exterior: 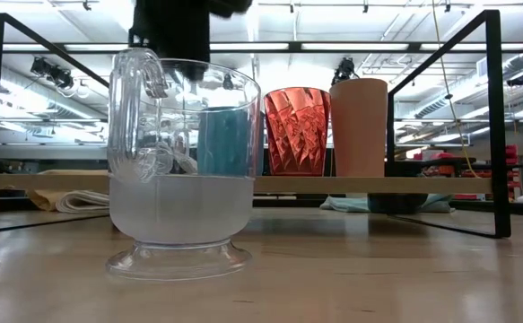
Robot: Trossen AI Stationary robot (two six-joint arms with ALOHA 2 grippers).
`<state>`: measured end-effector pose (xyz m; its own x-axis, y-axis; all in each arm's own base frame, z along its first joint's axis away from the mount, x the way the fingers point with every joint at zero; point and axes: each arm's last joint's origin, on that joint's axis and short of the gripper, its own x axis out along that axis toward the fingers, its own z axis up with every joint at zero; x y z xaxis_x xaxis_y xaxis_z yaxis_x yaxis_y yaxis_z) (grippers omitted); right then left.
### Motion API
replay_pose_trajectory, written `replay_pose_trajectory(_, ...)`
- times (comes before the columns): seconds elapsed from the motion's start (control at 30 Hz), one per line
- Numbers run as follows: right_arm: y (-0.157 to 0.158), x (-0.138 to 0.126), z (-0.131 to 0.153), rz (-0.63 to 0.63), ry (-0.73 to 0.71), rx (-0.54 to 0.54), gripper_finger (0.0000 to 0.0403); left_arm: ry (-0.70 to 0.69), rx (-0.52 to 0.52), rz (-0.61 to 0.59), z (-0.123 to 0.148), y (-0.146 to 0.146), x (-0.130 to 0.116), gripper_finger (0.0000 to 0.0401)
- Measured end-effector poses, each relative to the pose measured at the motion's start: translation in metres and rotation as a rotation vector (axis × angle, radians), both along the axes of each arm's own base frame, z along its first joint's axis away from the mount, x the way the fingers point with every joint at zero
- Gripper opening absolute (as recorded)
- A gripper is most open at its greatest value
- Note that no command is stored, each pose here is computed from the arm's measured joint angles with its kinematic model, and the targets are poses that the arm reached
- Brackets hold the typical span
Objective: Stack small to large cups/mugs on shelf
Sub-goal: Put the transparent mug on the shelf
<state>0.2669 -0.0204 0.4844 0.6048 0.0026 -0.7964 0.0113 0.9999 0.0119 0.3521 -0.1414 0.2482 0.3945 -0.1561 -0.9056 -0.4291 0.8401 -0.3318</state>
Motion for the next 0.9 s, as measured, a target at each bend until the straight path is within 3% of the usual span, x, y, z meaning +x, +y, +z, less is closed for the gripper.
replay_pose_trajectory(0.17, -0.002, 0.0, 0.0, 0.037, 0.001, -0.034, 0.0053, 0.01, -0.104, 0.075, -0.004, -0.002, 0.006, 0.0065)
replay_pose_trajectory(0.33, -0.003, 0.0, 0.0, 0.055, 0.001, -0.05, 0.0062, -0.06, -0.163, 0.008, 0.0, -0.01, 0.011, 0.0068)
replay_pose_trajectory(0.7, -0.004, 0.0, 0.0, 0.001, 0.001, -0.01, 0.0068, -0.119, 0.066, -0.375, -0.002, -0.008, 0.008, 0.0081)
replay_pose_trajectory(0.9, -0.004, 0.0, 0.0, -0.044, -0.001, 0.024, 0.0069, -0.044, 0.138, -0.457, -0.014, -0.004, 0.006, 0.0083)
